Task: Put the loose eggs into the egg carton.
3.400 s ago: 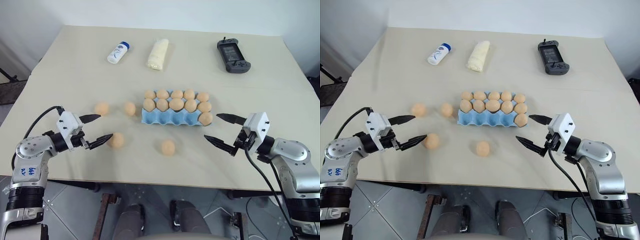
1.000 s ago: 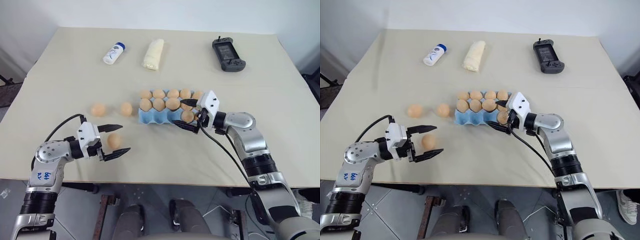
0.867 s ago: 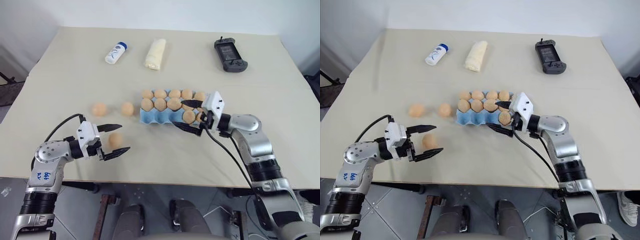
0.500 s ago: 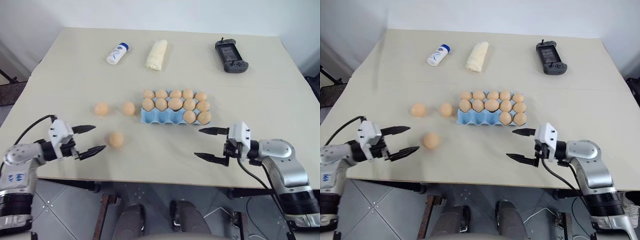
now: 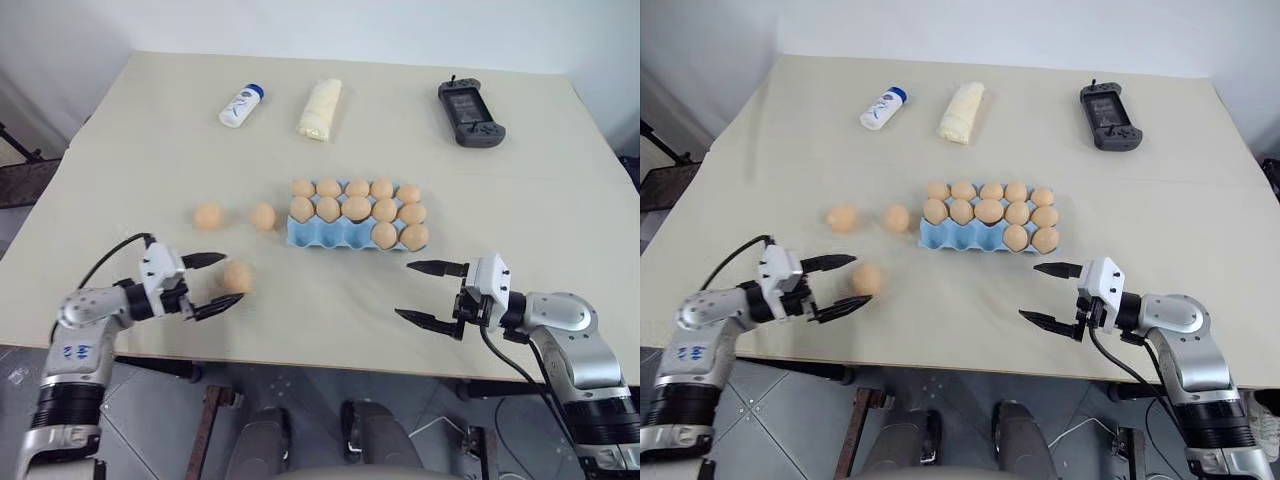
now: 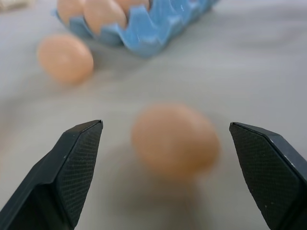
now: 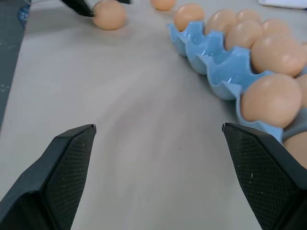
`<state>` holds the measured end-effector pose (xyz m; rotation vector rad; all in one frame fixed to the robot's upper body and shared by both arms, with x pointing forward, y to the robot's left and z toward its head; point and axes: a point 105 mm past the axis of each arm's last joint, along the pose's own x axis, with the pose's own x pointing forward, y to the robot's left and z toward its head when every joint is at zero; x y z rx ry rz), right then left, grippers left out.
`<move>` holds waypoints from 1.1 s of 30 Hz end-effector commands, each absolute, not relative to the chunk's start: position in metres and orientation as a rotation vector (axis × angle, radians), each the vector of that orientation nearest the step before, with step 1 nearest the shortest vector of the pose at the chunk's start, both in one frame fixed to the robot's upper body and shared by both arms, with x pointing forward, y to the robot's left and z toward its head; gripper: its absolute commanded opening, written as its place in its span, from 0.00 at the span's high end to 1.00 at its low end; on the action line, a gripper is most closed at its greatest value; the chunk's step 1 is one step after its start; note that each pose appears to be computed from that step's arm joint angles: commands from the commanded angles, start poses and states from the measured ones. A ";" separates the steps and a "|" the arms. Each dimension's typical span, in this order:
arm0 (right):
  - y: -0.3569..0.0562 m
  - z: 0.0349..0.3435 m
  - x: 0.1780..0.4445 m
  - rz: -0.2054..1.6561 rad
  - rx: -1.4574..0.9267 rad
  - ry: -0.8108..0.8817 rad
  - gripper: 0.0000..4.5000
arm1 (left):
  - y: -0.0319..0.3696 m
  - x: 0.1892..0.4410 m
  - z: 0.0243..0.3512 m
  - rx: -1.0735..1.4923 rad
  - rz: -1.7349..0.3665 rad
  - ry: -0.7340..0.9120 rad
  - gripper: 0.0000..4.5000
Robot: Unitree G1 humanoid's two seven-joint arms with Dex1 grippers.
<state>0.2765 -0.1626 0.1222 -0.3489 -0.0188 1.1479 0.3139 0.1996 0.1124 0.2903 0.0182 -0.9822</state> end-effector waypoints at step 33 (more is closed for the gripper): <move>-0.164 0.130 0.261 0.977 -0.374 -0.068 0.00 | -0.006 0.384 0.161 0.295 -1.225 -0.194 0.47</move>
